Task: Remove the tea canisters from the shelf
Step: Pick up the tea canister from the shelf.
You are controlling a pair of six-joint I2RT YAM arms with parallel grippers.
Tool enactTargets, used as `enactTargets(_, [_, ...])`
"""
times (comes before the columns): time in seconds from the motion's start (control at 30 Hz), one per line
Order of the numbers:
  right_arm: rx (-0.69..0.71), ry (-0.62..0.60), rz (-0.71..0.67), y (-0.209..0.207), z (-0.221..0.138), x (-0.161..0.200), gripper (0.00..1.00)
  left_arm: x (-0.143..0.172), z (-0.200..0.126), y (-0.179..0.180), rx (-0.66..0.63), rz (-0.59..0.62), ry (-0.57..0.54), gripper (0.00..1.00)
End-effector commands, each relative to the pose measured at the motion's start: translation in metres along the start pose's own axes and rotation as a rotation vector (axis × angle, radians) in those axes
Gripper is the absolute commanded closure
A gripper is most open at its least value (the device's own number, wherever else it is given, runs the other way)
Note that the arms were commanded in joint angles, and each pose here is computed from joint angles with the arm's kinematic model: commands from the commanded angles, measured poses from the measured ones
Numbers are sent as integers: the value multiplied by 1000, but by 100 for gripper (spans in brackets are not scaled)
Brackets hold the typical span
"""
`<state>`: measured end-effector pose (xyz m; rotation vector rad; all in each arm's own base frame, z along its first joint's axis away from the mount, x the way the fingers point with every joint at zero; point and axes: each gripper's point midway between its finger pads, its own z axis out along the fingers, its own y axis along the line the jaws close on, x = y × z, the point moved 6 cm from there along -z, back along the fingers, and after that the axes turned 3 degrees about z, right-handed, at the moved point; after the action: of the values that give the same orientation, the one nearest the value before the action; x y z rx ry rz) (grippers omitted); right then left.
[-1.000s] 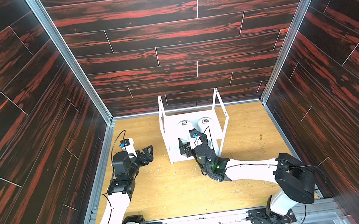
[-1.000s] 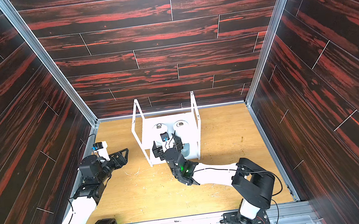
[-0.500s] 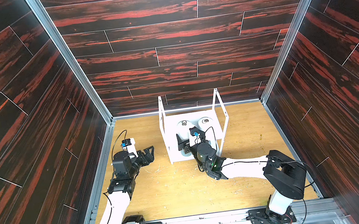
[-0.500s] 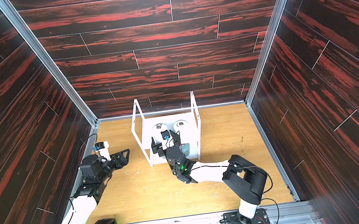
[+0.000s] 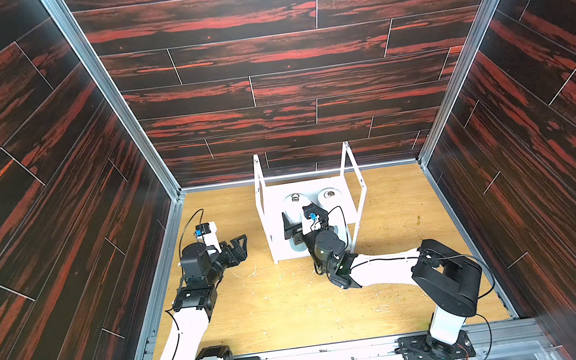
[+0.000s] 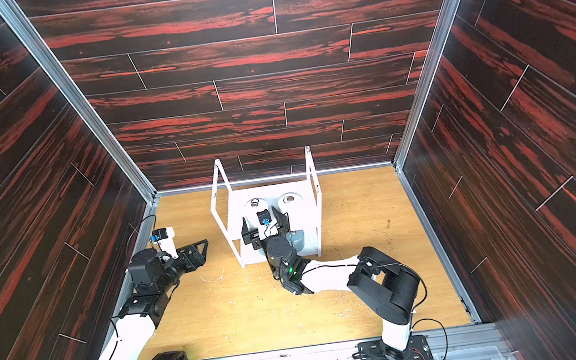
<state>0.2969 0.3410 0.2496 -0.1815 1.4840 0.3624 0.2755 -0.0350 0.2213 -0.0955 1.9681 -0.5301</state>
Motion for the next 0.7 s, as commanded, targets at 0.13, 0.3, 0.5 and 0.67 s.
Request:
enactTargets(0.13, [6, 36, -12, -2, 13, 12, 2, -2, -5, -1, 4, 17, -12, 14])
enactTargets(0.3, [-3, 52, -25, -2, 19, 14, 2, 1, -5, -1, 7, 11, -10, 14])
enactTargets(0.5, [-14, 66, -47, 1, 24, 14, 2, 3, -3, 0, 10, 5, -4, 14])
enactTargets(0.67, [-15, 69, -44, 1, 25, 6, 2, 2, -2, 0, 15, 5, -4, 14])
